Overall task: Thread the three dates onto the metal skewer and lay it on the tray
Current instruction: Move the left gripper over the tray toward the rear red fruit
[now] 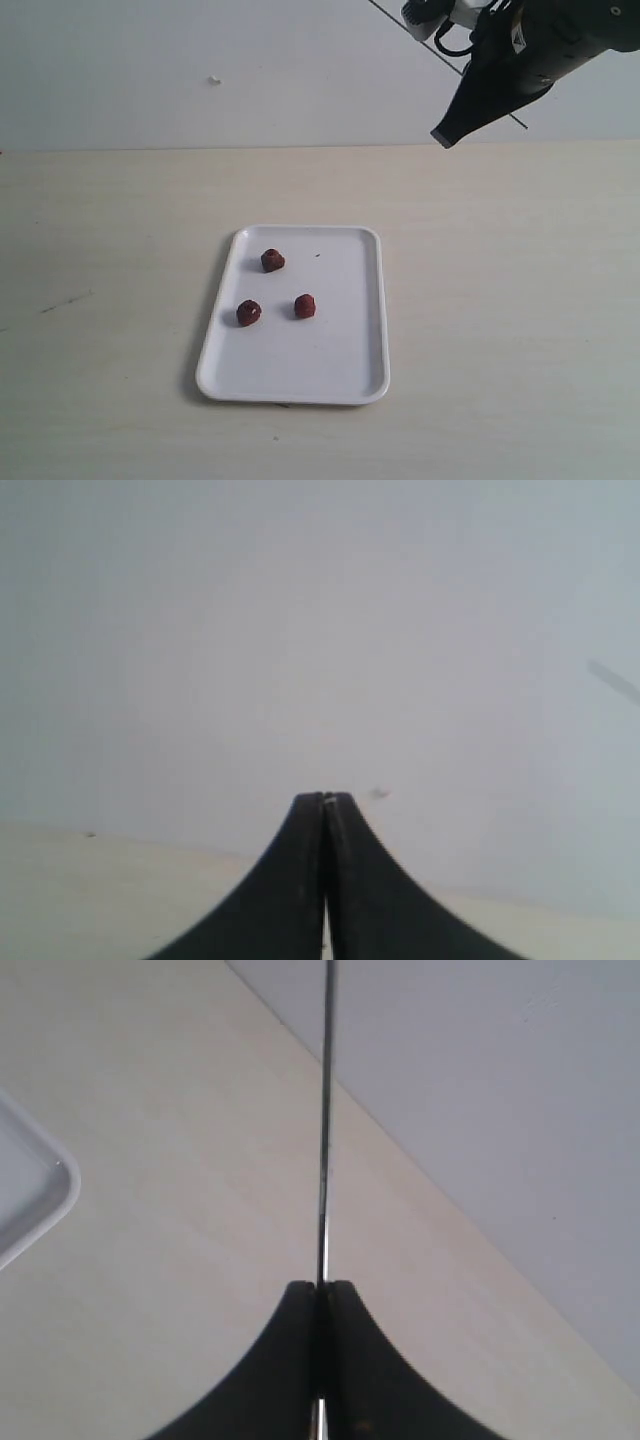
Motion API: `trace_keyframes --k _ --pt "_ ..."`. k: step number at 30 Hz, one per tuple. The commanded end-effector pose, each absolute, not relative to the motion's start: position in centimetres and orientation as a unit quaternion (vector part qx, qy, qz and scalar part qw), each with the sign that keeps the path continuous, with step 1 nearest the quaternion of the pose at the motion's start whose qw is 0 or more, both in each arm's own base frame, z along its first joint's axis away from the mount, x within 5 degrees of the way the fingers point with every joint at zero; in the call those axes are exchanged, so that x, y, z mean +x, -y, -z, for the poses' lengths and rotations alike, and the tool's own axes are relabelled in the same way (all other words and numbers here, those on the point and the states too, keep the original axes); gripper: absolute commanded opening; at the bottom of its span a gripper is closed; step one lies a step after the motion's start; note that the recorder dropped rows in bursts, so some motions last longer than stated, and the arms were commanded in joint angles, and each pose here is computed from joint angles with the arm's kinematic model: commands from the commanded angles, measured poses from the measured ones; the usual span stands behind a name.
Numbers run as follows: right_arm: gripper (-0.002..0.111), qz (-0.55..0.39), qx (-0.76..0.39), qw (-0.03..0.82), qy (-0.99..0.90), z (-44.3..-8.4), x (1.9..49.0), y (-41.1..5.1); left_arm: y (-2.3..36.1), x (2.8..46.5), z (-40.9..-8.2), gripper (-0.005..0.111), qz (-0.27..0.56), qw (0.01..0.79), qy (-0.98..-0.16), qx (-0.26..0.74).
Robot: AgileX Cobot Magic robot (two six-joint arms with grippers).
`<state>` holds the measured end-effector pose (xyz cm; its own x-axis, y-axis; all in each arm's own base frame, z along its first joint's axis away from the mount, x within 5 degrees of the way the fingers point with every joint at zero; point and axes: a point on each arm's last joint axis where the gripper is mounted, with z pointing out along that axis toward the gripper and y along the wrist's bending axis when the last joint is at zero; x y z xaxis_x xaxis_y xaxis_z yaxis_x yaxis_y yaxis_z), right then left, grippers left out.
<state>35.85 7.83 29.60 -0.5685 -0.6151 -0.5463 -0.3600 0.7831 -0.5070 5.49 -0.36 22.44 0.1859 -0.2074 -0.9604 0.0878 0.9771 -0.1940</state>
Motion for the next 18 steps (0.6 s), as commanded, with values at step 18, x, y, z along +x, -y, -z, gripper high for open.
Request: trace_keyframes --k 18 --pt "0.0 0.17 -0.282 0.379 -0.865 -29.7 35.9 -7.7 0.8 10.4 -36.5 0.0 0.174 0.819 -0.542 -0.067"
